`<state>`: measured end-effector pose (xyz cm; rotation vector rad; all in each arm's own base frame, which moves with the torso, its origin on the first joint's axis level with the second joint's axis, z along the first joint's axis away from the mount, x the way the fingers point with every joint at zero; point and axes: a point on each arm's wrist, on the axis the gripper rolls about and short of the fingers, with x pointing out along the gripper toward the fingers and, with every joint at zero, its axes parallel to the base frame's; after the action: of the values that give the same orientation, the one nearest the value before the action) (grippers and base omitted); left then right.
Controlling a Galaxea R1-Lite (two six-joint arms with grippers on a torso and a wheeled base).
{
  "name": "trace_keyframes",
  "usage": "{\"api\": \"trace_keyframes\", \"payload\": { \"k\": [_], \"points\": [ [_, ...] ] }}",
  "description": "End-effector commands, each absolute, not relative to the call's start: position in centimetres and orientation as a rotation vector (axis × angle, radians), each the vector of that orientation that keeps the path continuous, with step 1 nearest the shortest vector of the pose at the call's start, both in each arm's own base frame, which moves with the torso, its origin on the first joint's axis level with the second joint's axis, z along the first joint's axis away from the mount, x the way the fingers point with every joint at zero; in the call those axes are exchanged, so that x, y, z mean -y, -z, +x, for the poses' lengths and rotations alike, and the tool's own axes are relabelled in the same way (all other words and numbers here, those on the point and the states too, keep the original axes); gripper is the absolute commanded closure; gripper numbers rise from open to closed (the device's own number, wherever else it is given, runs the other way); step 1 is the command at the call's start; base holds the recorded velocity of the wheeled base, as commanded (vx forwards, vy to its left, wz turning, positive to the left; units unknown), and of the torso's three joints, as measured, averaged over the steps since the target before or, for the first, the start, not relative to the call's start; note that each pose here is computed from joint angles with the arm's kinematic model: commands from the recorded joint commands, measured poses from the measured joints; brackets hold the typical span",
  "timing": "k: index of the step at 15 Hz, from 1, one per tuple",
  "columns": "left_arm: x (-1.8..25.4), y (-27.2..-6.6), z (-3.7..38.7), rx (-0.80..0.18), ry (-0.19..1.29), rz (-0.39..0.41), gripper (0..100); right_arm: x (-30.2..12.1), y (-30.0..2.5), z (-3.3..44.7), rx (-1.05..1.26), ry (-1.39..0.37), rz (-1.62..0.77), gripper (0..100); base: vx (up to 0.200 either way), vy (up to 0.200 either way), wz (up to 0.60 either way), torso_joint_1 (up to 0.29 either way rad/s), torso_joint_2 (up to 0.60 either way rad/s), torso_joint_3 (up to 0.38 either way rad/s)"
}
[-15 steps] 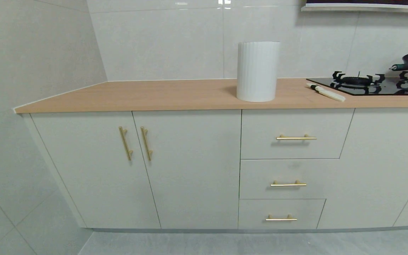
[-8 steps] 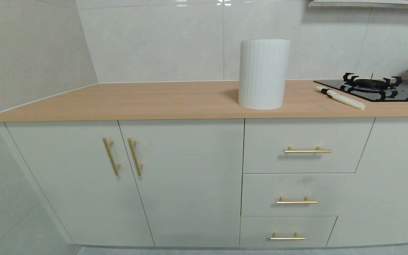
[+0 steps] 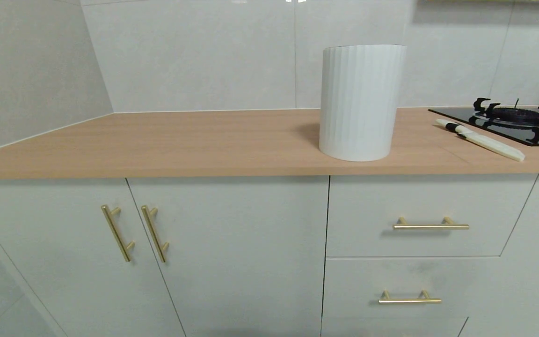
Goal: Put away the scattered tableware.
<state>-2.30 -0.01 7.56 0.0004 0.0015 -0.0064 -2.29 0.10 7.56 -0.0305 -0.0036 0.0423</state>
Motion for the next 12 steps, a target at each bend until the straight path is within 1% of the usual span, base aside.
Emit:
{"api": "trace_keyframes", "payload": {
  "k": [1, 10, 12],
  "points": [
    [0.01, -7.56, -2.29, -0.002, 0.006, 0.000, 0, -0.10, -7.56, -2.28, 0.002, -0.043, -0.031, 0, 0.000, 0.000, 0.00, 0.000, 0.00, 0.000],
    [0.01, -7.56, -2.29, -0.002, 0.006, 0.002, 0, -0.10, -7.56, -2.28, 0.002, -0.043, -0.031, 0, 0.000, 0.000, 0.00, 0.000, 0.00, 0.000],
    [0.01, -7.54, -2.29, -0.003, 0.006, 0.003, 0, -0.10, -7.56, -2.28, 0.002, -0.043, -0.031, 0, 0.000, -0.200, 0.00, 0.005, 0.00, -0.002]
  ]
}}
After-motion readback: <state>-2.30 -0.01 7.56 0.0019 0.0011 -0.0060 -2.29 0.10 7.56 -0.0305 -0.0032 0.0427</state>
